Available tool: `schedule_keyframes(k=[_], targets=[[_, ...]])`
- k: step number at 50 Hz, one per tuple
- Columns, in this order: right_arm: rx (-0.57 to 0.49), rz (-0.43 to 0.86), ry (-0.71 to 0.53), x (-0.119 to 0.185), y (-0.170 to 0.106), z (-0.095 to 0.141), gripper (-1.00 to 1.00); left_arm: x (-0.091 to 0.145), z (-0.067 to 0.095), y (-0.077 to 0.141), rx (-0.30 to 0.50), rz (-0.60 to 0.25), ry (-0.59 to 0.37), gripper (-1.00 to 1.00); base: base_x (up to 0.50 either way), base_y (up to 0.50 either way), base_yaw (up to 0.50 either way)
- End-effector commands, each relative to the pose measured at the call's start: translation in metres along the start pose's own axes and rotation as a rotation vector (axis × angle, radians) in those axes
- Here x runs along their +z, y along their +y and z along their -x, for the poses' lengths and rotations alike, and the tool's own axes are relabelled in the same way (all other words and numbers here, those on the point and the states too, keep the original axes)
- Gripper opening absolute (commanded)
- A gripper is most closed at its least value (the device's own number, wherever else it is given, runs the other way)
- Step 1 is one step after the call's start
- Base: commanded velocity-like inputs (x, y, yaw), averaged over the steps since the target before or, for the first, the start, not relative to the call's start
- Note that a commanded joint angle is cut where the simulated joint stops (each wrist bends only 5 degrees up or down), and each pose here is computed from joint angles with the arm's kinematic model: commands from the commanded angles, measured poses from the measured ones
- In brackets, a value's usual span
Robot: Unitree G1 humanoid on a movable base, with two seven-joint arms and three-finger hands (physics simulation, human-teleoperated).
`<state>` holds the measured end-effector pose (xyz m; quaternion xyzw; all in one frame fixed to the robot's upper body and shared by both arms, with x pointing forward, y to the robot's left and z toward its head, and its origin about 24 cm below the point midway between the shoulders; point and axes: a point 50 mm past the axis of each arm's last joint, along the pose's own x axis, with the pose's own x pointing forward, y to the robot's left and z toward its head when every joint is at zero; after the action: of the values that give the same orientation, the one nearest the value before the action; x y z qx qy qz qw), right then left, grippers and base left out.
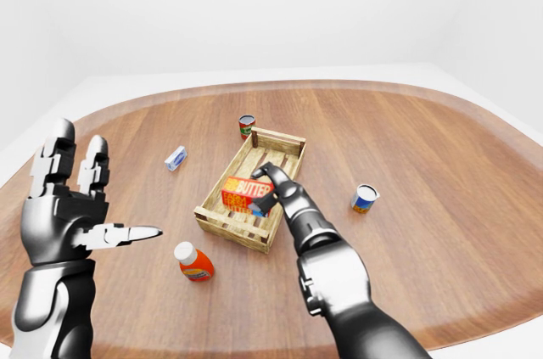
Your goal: Pick up the butter and put it in the tray.
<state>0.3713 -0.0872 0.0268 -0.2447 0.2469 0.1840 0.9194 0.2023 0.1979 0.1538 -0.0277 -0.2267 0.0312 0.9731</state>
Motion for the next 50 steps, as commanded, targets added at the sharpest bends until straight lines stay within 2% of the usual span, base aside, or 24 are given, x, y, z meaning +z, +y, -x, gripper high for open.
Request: schedule_keyframes(k=[1, 21, 42, 46, 48, 50], targets=[[-0.028, -0.067, -0.047, 0.012, -0.007, 0.001, 1.0, 0.0, 0.001, -0.001, -0.002, -0.001, 0.001, 1.0, 0.0, 0.0, 0.0], [-0.02, -0.052, -0.05, 0.013, -0.003, 0.0, 1.0, 0.0, 0.001, 0.0, -0.001, 0.0, 0.0, 1.0, 0.0, 0.0, 0.0], [-0.049, 0.023, -0.147, 0.044, -0.011, 0.004, 1.0, 0.0, 0.001, 0.0, 0.002, -0.001, 0.0, 1.0, 0.0, 0.0, 0.0], [-0.029, 0.041, -0.21, 0.055, -0.007, 0.007, 1.0, 0.001, 0.001, 0.0, 0.002, -0.002, -0.002, 1.0, 0.0, 0.0, 0.0], [-0.028, 0.072, -0.361, 0.075, -0.007, 0.019, 1.0, 0.001, 0.001, 0.0, 0.0, -0.003, -0.003, 1.0, 0.0, 0.0, 0.0], [-0.026, 0.104, -0.417, 0.081, -0.006, 0.026, 1.0, 0.001, 0.001, 0.001, 0.0, -0.003, -0.004, 1.0, 0.0, 0.0, 0.0]])
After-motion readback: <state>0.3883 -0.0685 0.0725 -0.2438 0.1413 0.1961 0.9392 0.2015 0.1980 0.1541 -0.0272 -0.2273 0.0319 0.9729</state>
